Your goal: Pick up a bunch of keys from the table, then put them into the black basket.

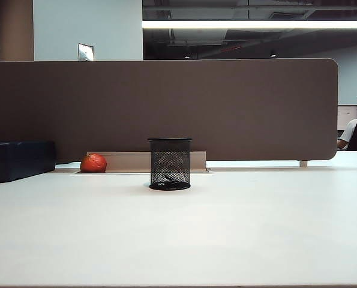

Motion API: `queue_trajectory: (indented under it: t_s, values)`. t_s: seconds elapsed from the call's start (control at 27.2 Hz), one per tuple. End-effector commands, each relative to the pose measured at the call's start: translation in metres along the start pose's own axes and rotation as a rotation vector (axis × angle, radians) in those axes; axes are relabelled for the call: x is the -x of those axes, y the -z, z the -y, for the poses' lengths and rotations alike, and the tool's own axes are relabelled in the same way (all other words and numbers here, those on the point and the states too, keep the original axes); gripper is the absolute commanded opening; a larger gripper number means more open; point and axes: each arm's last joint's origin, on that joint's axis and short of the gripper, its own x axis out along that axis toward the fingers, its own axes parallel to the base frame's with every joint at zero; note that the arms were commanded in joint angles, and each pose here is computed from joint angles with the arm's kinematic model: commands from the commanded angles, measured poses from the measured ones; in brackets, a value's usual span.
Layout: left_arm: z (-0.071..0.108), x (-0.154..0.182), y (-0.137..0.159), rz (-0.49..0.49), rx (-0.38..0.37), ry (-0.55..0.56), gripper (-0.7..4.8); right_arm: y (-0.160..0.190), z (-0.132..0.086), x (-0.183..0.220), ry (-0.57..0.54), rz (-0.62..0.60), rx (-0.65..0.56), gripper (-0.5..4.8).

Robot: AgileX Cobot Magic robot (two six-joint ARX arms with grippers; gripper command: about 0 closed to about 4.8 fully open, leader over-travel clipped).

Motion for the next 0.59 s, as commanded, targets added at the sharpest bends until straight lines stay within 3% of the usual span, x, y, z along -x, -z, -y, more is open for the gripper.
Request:
queue_trajectory:
  t_s: [0.04,0.59]
  values:
    - [0.0000,0.0000,0.0000,-0.002,0.000,0.000,-0.05,0.0017,0.0000,0.0005,0.002,-0.029,-0.006,-0.08]
    - [-0.0001,0.0000,0.0000,-0.002,0.000,0.000,-0.05,0.0031,0.0000,0.0006,0.003,-0.044,-0.007,-0.08]
